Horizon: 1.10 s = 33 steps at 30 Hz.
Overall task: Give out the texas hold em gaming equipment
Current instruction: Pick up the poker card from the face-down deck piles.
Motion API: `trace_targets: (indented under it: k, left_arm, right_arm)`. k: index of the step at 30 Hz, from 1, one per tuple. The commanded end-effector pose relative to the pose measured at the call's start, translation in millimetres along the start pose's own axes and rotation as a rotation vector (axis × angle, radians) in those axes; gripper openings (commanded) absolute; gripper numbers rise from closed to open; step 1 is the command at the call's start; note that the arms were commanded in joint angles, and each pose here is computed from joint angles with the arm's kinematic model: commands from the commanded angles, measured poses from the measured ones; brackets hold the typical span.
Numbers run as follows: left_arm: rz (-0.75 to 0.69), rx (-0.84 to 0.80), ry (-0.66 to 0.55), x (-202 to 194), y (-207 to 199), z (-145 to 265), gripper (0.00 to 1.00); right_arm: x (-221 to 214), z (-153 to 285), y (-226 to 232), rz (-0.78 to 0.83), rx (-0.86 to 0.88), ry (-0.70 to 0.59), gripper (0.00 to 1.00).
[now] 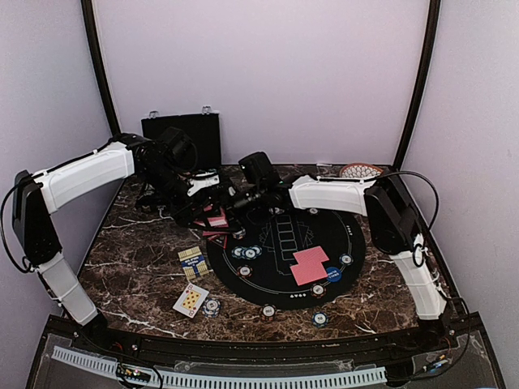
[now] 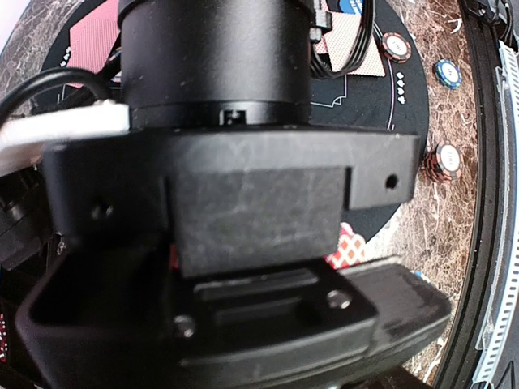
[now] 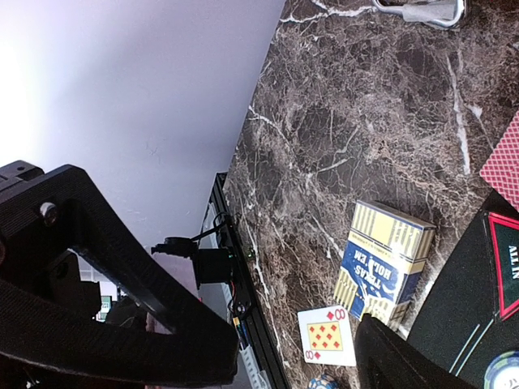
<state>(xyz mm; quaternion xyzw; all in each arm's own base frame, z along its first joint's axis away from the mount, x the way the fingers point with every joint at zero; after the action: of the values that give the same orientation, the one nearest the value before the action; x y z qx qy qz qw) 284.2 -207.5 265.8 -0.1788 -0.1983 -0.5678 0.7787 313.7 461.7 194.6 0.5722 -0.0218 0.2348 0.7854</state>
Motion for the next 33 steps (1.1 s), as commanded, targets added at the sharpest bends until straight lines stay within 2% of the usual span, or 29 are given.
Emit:
trace_targets:
  k: [1,8,18,24,33]
  left_arm:
    - [-0.018,-0.002,-0.049,10.1,-2.3,10.5,0.00]
    - [-0.022,0.006,-0.045,7.5,-4.6,13.0,0.00]
    - [-0.026,0.022,-0.048,4.8,-7.3,17.3,0.00]
    - [-0.028,0.029,-0.049,4.5,-8.4,19.4,0.00]
    - [-0.026,0.029,-0.050,4.3,-9.0,20.2,0.00]
  right_arm:
    - [-2.4,-10.2,-2.5,0.000,-0.002,0.031,0.86]
    - [-6.1,-8.7,-11.1,-0.026,-0.022,0.036,0.75]
    - [-12.2,7.3,-8.5,-0.033,-0.025,0.010,0.65]
    - [-14.9,17.1,-2.7,-0.029,-0.020,-0.012,0.64]
    - [-8.1,18.4,13.4,-0.008,0.028,-0.036,0.69]
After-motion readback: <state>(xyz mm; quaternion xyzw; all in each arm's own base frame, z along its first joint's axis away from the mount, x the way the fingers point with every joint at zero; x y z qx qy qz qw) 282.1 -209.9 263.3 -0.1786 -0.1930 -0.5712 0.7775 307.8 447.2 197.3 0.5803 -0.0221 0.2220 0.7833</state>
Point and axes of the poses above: each gripper's point midway between its finger pads, its own z axis back along the fingers, its own y axis along the line the jaws close on, x = y × z, the point moved 10 cm from there along z, back along the fingers, and after that the axes turned 4 degrees about z, right-handed, at the moved point
